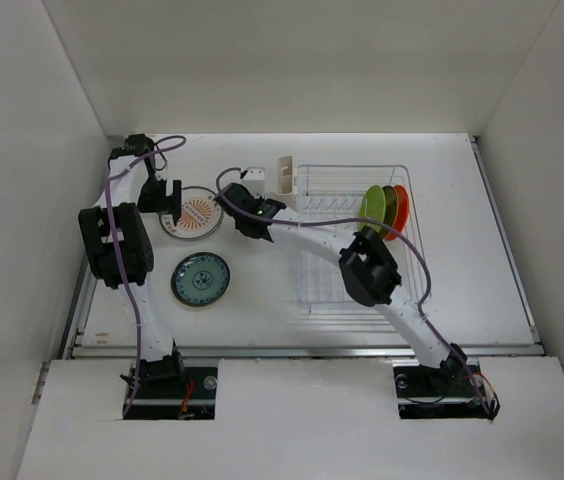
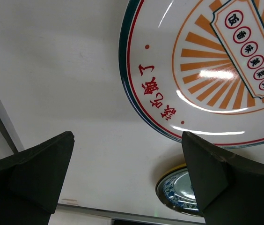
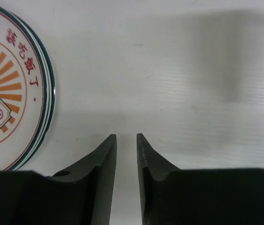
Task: Unload the plates from the dish rack
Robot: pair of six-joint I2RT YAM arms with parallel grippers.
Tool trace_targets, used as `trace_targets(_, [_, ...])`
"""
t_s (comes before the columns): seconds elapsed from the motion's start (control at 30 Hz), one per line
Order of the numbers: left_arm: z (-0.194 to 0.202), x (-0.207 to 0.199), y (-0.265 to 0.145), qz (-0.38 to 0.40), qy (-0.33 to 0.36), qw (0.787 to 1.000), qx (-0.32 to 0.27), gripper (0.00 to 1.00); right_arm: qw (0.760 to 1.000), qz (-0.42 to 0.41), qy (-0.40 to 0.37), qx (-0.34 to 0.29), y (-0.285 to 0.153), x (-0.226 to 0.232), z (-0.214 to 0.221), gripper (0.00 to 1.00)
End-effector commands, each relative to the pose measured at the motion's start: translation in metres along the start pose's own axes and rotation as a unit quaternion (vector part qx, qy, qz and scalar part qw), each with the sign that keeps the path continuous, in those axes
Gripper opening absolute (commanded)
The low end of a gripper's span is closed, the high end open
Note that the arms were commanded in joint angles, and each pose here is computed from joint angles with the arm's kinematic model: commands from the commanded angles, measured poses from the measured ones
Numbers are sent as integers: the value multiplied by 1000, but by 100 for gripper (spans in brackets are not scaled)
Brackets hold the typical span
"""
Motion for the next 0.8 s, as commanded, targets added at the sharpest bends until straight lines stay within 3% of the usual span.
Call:
trace_targets(0.0, [0, 5, -45, -9, -6, 999, -44, 100, 994, -12, 45, -100, -92, 8, -104, 31])
trace_targets(0.03, [0, 6, -50, -10, -1, 999, -50, 100, 993, -20, 46, -109, -118, 6, -126, 33])
trace_targets(0.07, [1, 6, -62, -12, -2, 998, -61, 100, 993, -24, 25, -109, -133, 5, -129, 47])
trace_targets(0.2, [10, 11, -91, -31, 0, 996, -87, 100, 994, -30, 17, -103, -193, -19, -159, 83])
trace_targets(0.23, [13, 11, -97, -33, 0, 995, -93, 100, 996, -24, 14, -88, -194, -34, -161, 86])
trace_targets(0.33, [31, 20, -113, -62, -5, 993, -103, 100, 996, -2, 55, -67, -219, -88, -185, 86])
trace_targets(0.37, [36, 26, -116, -72, -8, 992, -107, 100, 997, 19, 54, -50, -215, -109, -174, 86])
trace_targets(0.4, [42, 27, -118, -78, -9, 991, -106, 100, 994, 14, 88, -68, -238, -128, -191, 86])
trace_targets(0.57, [72, 29, -124, -96, -2, 989, -108, 100, 983, 100, 135, -77, -235, -223, -197, 65])
trace_targets(0.67, [81, 27, -124, -95, -2, 990, -106, 100, 985, 123, 111, -52, -224, -234, -186, 50])
trace_targets(0.77, [90, 24, -125, -90, 8, 990, -105, 100, 983, 146, 109, -23, -201, -251, -173, 50])
Point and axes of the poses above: each gripper's point midway between its finger pads, its own y axis out along the fingers, its own x axis along the line the jaws close on, z = x × y, the point moved 2 cm from there along -y, back along the fingers, and after that the axes turned 8 degrees about y, right-handed, at the moved point
